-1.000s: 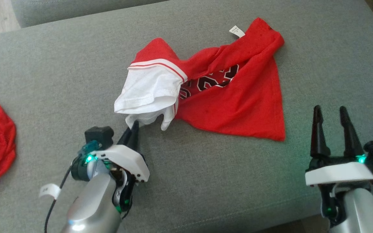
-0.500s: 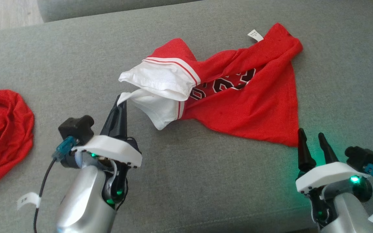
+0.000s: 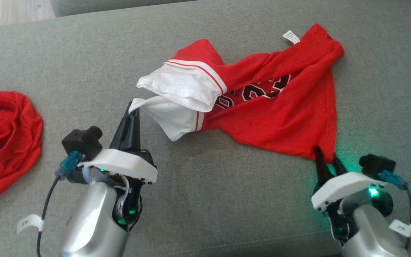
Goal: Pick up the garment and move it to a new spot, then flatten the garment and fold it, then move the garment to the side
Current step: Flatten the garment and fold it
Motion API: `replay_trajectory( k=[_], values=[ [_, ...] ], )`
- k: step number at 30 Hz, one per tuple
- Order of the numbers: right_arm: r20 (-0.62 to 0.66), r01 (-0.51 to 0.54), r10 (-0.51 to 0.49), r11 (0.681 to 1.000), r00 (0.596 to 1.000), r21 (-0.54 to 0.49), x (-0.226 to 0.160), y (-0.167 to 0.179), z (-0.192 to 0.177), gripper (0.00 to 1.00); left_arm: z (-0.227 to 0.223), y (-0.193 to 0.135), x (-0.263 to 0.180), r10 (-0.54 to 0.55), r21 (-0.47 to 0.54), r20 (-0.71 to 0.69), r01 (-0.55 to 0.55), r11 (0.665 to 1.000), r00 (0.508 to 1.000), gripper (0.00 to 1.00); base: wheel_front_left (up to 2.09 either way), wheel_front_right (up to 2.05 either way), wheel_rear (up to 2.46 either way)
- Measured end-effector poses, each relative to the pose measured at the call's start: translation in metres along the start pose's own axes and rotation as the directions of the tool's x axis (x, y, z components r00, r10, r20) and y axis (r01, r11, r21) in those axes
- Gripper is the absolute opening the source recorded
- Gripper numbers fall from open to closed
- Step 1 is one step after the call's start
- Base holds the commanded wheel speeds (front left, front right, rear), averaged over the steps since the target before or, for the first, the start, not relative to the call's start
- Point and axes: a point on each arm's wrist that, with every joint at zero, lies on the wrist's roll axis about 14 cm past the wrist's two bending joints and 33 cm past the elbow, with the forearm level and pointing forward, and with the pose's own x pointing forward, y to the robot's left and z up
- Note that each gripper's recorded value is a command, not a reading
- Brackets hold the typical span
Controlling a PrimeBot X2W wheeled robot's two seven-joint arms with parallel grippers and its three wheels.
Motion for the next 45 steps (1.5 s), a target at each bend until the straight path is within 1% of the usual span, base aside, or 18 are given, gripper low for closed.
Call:
replay_trajectory(
  k=[3,5,8,11,14,17,21,25,28,31,33,35,36,37,39,42,43,45],
  values=[
    [-0.009,-0.019,0.019,0.999,1.000,-0.028,0.002,0.006,0.000,0.00,0.001,0.003,0.000,0.013,0.000,0.004,-0.013,1.000,1.000,0.00,0.00,0.00,0.00],
    [0.001,-0.029,0.030,0.997,1.000,-0.076,0.002,0.009,0.004,0.00,0.009,0.007,0.000,0.029,-0.027,0.026,-0.029,0.999,0.999,0.00,0.00,0.00,0.00],
    [0.060,-0.054,0.062,0.991,0.996,-0.124,0.001,0.020,0.028,0.00,0.027,0.010,0.001,0.049,-0.072,0.075,-0.044,0.996,0.996,0.00,0.00,0.00,0.00],
    [0.151,-0.080,0.111,0.977,0.982,-0.198,-0.001,0.032,0.074,0.00,0.047,0.006,0.001,0.035,-0.109,0.130,-0.020,0.994,0.991,0.00,0.00,0.00,0.00],
    [0.266,-0.093,0.178,0.949,0.947,-0.302,-0.013,0.044,0.142,0.00,0.083,-0.004,0.004,0.003,-0.129,0.225,0.026,0.991,0.974,0.00,0.00,0.00,0.00],
    [0.372,-0.113,0.249,0.929,0.894,-0.352,-0.036,0.062,0.206,0.00,0.140,-0.023,0.006,-0.048,-0.140,0.355,0.103,0.985,0.934,0.00,0.00,0.00,0.00],
    [0.437,-0.122,0.313,0.904,0.843,-0.410,-0.069,0.079,0.262,0.00,0.220,-0.050,-0.007,-0.112,-0.134,0.515,0.209,0.969,0.850,0.00,0.00,0.00,0.00],
    [0.459,-0.152,0.365,0.887,0.810,-0.437,-0.097,0.097,0.293,0.00,0.278,-0.074,-0.032,-0.158,-0.110,0.611,0.282,0.953,0.776,0.00,0.00,0.00,0.00],
    [0.472,-0.139,0.384,0.870,0.794,-0.473,-0.118,0.105,0.311,0.00,0.303,-0.086,-0.051,-0.184,-0.087,0.645,0.311,0.946,0.741,0.00,0.00,0.00,0.00],
    [0.480,-0.095,0.360,0.866,0.800,-0.490,-0.134,0.100,0.322,0.00,0.322,-0.093,-0.069,-0.198,-0.072,0.669,0.328,0.942,0.717,0.00,0.00,0.00,0.00],
    [0.494,-0.079,0.342,0.875,0.799,-0.479,-0.147,0.095,0.330,0.00,0.333,-0.095,-0.080,-0.210,-0.049,0.683,0.330,0.943,0.700,0.00,0.00,0.00,0.00],
    [0.507,-0.063,0.325,0.882,0.798,-0.466,-0.160,0.092,0.336,0.00,0.339,-0.098,-0.087,-0.225,-0.027,0.679,0.331,0.943,0.699,0.00,0.00,0.00,0.00],
    [0.510,-0.046,0.316,0.880,0.800,-0.473,-0.164,0.092,0.338,0.00,0.340,-0.099,-0.089,-0.233,-0.018,0.674,0.330,0.944,0.702,0.00,0.00,0.00,0.00],
    [0.511,-0.006,0.296,0.870,0.807,-0.493,-0.170,0.092,0.340,0.00,0.341,-0.099,-0.090,-0.243,0.002,0.660,0.323,0.946,0.710,0.00,0.00,0.00,0.00],
    [0.502,-0.004,0.284,0.873,0.817,-0.487,-0.171,0.091,0.338,0.00,0.339,-0.094,-0.085,-0.240,0.018,0.639,0.298,0.954,0.730,0.00,0.00,0.00,0.00],
    [0.466,-0.006,0.259,0.878,0.846,-0.478,-0.156,0.090,0.330,0.00,0.330,-0.086,-0.066,-0.227,0.013,0.593,0.272,0.962,0.772,0.00,0.00,0.00,0.00],
    [0.437,-0.035,0.257,0.890,0.862,-0.454,-0.140,0.091,0.326,0.00,0.322,-0.079,-0.045,-0.205,-0.008,0.553,0.252,0.968,0.807,0.00,0.00,0.00,0.00],
    [0.419,-0.044,0.251,0.895,0.873,-0.444,-0.122,0.093,0.330,0.00,0.320,-0.074,-0.022,-0.189,-0.032,0.527,0.241,0.970,0.829,0.00,0.00,0.00,0.00]
  ],
)
